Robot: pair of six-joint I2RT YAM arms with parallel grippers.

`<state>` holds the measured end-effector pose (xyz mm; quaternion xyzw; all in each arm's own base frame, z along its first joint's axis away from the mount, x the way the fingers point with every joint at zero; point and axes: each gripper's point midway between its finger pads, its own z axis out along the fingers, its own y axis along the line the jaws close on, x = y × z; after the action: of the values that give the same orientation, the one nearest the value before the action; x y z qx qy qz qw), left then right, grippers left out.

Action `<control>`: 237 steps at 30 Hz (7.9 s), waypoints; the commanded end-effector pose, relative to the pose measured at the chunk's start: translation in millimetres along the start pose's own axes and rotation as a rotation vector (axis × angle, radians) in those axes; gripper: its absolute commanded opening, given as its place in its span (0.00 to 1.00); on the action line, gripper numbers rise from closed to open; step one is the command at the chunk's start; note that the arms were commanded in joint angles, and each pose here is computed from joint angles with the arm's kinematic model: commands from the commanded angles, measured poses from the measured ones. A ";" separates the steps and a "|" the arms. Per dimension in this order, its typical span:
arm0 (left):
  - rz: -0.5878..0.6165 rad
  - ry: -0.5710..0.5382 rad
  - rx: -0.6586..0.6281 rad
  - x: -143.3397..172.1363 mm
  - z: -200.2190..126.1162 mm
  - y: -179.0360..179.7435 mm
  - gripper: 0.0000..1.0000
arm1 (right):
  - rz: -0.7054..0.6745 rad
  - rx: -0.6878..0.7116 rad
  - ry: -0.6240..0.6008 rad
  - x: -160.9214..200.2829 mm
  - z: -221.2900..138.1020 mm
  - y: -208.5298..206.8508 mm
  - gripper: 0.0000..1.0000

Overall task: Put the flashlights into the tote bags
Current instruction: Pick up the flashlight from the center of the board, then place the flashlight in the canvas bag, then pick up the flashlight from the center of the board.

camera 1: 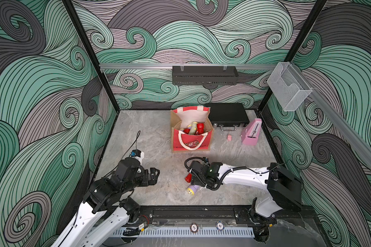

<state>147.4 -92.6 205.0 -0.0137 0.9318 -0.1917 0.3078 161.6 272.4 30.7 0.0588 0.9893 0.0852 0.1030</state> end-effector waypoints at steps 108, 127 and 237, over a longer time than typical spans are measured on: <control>0.007 -0.214 0.248 -111.6 9.6 -95.8 0.99 | -0.245 -0.114 -0.303 -328.3 -85.9 107.1 0.19; 0.069 -0.198 0.246 -98.5 3.3 -89.6 0.99 | -0.237 -0.116 -0.520 -309.2 -204.8 114.7 0.89; 0.137 -0.077 0.198 -28.7 -18.2 -46.4 0.99 | -0.106 0.182 0.123 -15.8 30.4 -32.6 0.32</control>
<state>154.7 -122.5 236.7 0.0677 0.9057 -0.2471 0.3378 196.3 273.9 12.1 -0.0007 0.9964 0.0516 0.0672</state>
